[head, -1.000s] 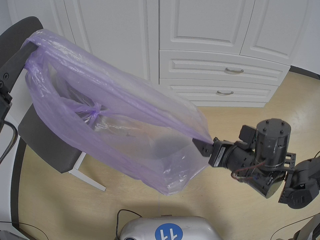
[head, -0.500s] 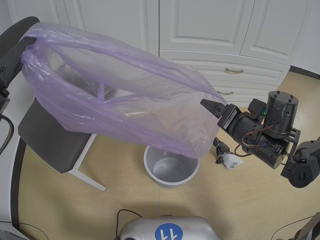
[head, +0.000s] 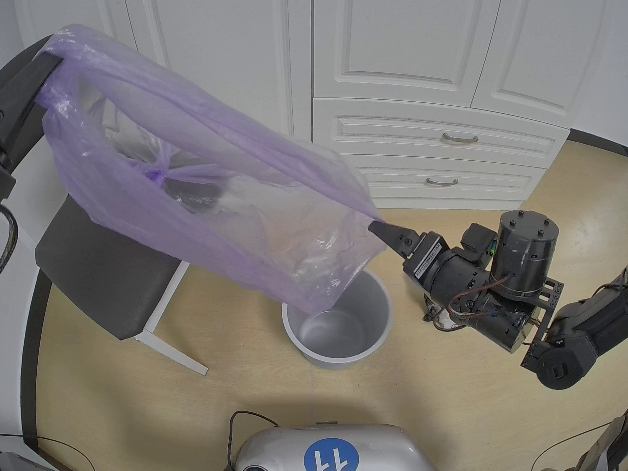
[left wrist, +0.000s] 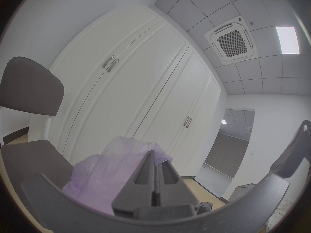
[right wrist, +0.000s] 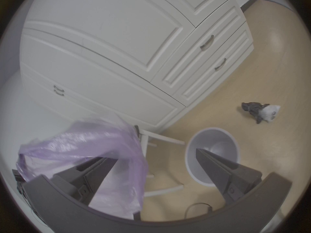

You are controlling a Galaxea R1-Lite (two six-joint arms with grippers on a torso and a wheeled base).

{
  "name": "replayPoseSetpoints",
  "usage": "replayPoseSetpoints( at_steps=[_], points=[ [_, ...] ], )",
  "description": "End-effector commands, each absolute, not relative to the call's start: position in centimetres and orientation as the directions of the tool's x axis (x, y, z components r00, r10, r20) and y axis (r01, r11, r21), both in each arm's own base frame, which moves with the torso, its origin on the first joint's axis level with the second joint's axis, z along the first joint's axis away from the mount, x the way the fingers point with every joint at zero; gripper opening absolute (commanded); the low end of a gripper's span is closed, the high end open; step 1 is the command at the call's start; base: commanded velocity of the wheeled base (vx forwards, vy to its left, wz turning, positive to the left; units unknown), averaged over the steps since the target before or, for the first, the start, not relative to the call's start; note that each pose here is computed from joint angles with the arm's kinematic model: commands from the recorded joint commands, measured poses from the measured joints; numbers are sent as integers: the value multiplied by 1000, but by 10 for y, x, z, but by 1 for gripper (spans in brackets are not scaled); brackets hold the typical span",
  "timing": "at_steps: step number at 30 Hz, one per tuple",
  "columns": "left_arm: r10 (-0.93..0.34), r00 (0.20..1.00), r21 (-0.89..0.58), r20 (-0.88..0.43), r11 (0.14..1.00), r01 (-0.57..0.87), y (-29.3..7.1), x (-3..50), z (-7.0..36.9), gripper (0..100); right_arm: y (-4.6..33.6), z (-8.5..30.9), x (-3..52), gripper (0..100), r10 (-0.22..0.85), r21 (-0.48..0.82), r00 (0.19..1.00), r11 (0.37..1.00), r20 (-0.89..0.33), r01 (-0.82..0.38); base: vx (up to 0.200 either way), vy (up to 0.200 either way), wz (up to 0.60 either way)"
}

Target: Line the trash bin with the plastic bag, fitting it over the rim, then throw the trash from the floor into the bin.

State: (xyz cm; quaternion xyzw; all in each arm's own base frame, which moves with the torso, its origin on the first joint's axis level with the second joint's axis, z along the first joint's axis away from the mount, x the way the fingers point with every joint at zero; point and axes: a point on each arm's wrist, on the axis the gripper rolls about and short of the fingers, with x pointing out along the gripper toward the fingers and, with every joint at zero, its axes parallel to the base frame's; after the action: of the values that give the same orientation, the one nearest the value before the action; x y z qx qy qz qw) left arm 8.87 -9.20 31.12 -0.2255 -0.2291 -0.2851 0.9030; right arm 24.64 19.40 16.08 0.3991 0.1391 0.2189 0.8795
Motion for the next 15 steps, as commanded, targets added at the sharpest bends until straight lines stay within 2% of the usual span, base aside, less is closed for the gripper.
replayPoseSetpoints(
  at_steps=[1, 15],
  points=[
    [-416, 737, -289, 532, 729, 620, -97, 93, 311, 0, 213, 125, 253, 100, 502, 795, 865, 531, -17, -293, 0, 0, 0],
    [-413, 737, -290, 535, 729, 620, -103, 98, 311, 0, 235, 99, 218, 100, 610, 747, 788, 561, -83, -356, 0, 0, 0]
  ],
)
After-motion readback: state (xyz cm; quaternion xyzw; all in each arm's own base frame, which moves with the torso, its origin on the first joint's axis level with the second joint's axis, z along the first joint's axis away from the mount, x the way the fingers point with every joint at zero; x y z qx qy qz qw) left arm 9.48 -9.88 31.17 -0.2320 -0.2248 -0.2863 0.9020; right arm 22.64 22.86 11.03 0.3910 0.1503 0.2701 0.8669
